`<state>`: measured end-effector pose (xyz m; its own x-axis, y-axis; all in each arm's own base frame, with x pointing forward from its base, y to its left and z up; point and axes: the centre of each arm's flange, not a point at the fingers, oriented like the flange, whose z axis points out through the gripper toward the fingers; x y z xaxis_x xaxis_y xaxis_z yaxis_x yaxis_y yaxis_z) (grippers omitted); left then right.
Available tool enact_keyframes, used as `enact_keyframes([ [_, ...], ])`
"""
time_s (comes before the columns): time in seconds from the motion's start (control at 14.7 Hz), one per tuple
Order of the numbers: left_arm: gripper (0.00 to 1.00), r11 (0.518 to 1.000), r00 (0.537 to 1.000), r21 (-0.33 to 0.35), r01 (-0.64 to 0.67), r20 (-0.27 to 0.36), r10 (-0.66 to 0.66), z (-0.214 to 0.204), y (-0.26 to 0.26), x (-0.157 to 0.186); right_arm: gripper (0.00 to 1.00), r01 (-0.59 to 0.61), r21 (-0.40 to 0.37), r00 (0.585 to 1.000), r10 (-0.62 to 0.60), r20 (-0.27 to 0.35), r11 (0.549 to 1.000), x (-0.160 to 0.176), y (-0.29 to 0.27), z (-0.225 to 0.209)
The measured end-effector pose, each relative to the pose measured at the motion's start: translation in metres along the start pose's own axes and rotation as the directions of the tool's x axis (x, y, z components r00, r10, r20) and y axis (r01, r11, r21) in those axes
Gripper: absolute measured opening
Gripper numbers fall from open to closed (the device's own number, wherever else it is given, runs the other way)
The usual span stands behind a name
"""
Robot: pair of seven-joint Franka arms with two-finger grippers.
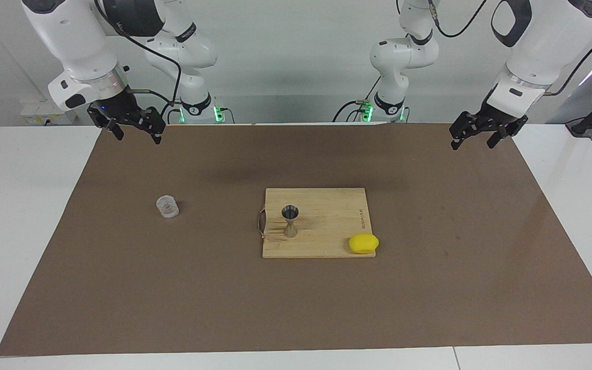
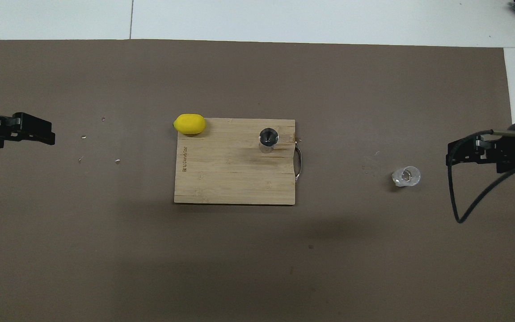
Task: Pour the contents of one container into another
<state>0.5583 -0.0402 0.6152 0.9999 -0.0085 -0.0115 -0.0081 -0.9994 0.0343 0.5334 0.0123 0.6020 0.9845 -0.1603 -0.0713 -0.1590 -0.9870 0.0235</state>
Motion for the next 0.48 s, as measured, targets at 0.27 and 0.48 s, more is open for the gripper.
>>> enact_keyframes([
  [0.27,1.0,1.0,1.0,0.0,0.0,0.0,0.0,0.0,0.0,0.0,1.0,0.006,-0.026,1.0,-0.006,-0.004,1.0,0.0,-0.001,0.0],
  [0.48,1.0,1.0,1.0,0.0,0.0,0.0,0.0,0.0,0.0,0.0,1.0,0.027,-0.031,1.0,-0.027,-0.005,0.999,-0.002,-0.012,0.0],
])
